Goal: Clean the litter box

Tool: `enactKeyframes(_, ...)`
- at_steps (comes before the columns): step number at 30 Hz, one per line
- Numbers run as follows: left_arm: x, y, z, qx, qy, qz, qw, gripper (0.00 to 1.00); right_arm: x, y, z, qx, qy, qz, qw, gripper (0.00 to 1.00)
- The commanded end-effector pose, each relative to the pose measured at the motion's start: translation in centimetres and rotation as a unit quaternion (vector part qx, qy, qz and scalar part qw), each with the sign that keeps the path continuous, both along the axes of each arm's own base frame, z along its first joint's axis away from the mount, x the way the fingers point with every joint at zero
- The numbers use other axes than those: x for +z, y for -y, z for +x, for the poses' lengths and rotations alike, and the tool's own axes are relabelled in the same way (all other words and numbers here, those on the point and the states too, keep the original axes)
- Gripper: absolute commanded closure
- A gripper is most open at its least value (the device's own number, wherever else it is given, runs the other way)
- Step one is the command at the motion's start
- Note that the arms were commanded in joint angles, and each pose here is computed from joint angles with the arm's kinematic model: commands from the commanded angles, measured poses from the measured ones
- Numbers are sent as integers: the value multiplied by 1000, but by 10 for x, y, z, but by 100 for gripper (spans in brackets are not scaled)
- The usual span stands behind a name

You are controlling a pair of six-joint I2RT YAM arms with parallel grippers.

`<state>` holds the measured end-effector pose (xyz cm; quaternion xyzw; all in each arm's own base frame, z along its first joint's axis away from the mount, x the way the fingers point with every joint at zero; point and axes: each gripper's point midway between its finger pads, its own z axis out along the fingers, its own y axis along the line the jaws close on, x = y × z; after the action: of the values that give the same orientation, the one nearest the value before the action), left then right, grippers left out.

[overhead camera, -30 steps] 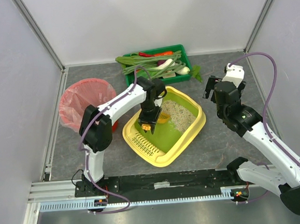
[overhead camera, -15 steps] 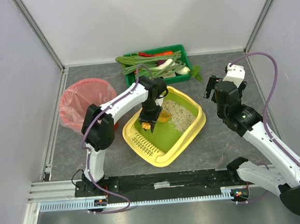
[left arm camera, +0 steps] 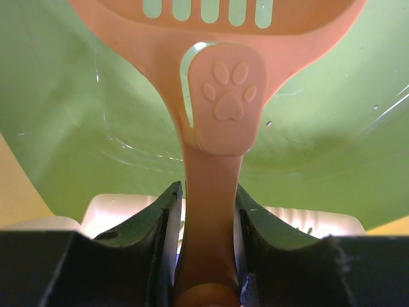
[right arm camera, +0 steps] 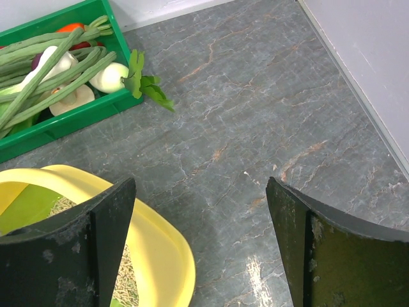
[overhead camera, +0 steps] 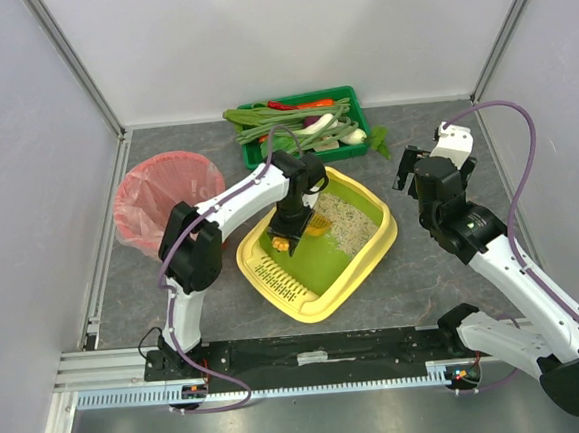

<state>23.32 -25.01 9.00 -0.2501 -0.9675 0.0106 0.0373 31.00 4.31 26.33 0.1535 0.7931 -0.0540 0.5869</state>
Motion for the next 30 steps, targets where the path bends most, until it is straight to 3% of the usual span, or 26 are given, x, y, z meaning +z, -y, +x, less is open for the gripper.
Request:
enactKeyframes(1,-16,-1,17,-14,26,10,1000,98,8,4,0,-15,16,12,1000,9)
enactKeyframes(30,-32,12,46,-46,99,-21,994,98,11,7,-7,-17,24,22,999,9)
